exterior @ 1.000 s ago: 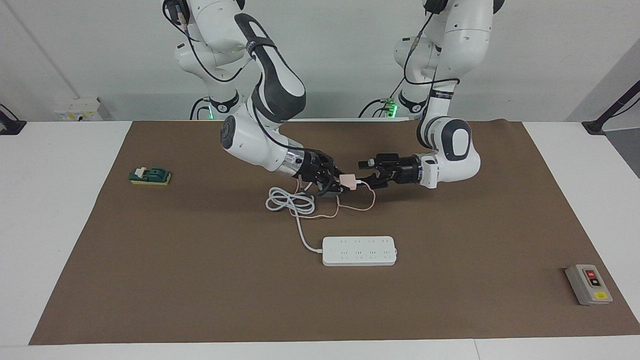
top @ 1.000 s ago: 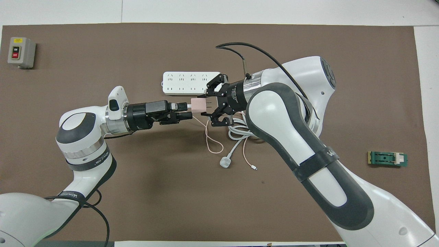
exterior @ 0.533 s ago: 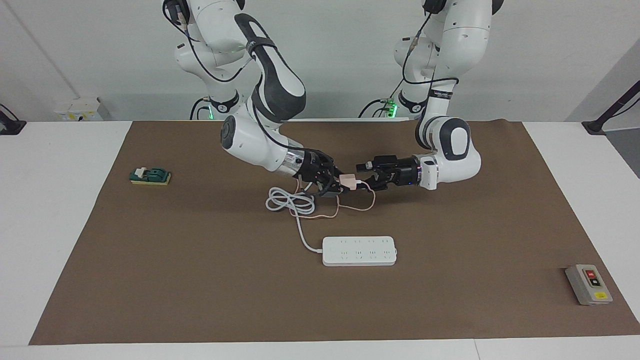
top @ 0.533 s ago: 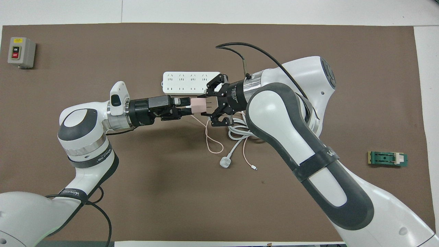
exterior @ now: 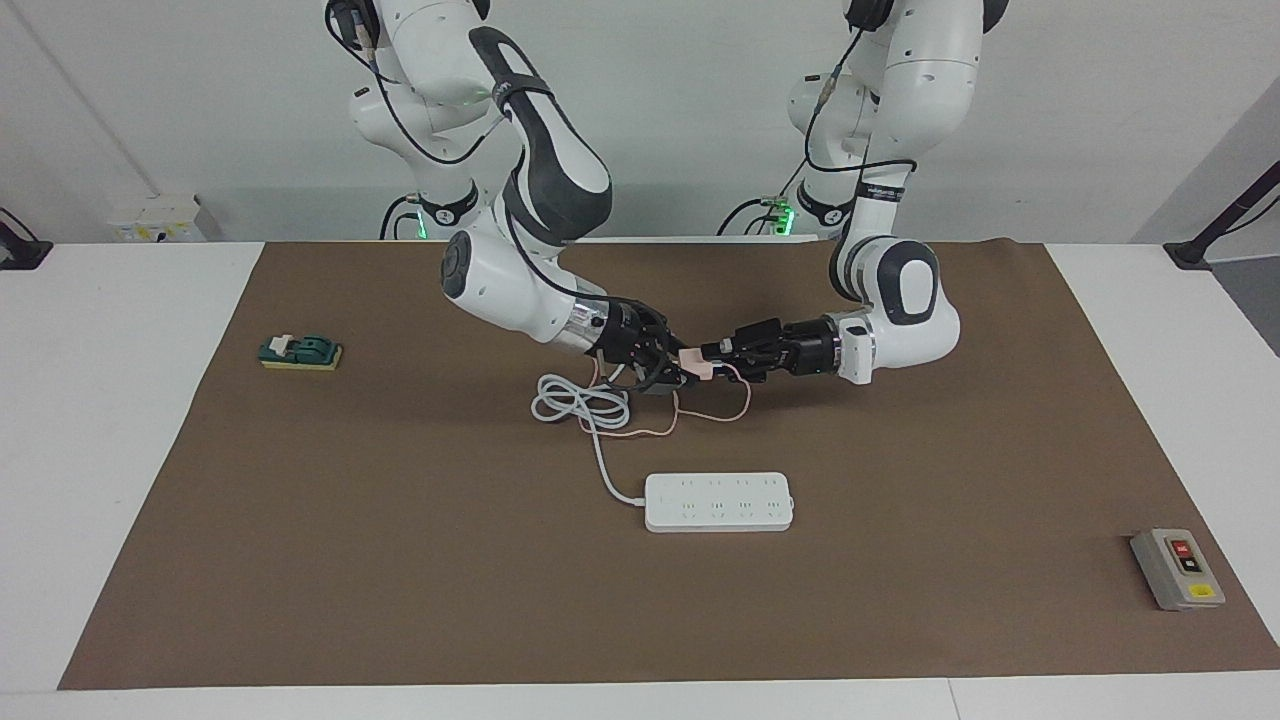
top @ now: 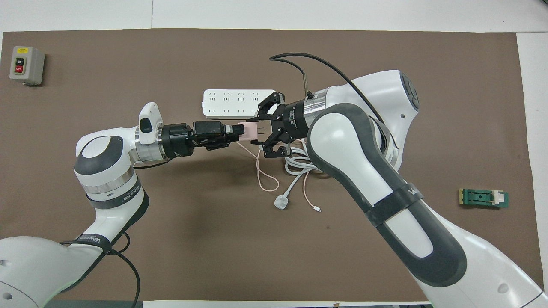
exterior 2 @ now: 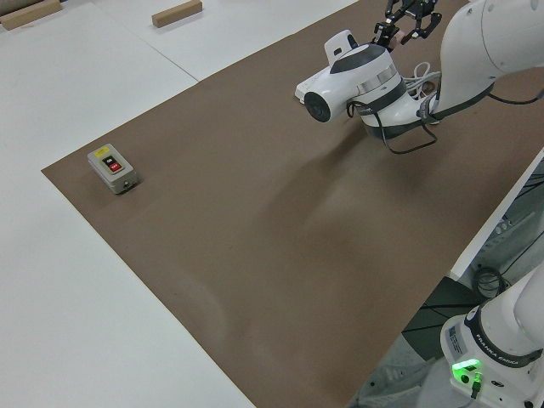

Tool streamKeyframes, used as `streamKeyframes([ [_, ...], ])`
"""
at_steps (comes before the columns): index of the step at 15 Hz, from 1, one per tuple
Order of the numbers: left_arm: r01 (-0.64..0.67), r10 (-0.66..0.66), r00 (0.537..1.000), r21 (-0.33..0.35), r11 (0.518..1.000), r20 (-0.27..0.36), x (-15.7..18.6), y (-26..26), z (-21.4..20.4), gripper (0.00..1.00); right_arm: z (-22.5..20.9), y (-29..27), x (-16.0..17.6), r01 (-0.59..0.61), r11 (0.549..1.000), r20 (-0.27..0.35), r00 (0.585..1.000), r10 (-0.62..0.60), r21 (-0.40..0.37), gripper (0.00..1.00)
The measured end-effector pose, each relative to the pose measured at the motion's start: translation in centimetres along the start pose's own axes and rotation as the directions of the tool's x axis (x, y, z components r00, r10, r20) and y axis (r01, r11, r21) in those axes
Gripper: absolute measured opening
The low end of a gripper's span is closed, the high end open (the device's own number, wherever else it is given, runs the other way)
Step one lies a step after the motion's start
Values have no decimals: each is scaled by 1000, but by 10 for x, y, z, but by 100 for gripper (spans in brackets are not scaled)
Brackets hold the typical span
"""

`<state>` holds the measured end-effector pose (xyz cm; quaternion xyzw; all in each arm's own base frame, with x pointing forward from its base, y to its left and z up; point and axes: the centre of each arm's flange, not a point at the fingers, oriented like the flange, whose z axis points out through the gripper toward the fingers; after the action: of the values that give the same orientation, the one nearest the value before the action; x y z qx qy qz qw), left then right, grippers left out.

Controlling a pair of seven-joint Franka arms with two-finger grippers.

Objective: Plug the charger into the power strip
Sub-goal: 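Open the right gripper and withdraw it while the left gripper carries the plug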

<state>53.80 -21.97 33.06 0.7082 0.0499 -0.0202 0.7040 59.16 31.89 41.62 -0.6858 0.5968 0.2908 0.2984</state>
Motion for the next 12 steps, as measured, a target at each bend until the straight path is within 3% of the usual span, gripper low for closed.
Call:
streamKeyframes([
  [3,1,-1,1000,3,1000,0,0,-1,0,46,0,0,0,0,1000,1,1000,0,1,50],
  [4,0,0,1000,5,1000,-1,0,-2,-1,35,-1,0,-1,-2,1000,1,1000,2,2,50],
  [5,-9,9,1000,6,1000,0,0,-3,-1,33,-1,0,0,-17,1000,1,1000,17,1,50],
  [10,-8,8,1000,6,1000,-1,0,-3,-1,33,-1,0,0,-50,999,1,999,50,1,50],
  [12,0,0,1000,5,1000,2,0,-3,1,32,-1,-2,0,-81,996,-4,997,81,27,67],
])
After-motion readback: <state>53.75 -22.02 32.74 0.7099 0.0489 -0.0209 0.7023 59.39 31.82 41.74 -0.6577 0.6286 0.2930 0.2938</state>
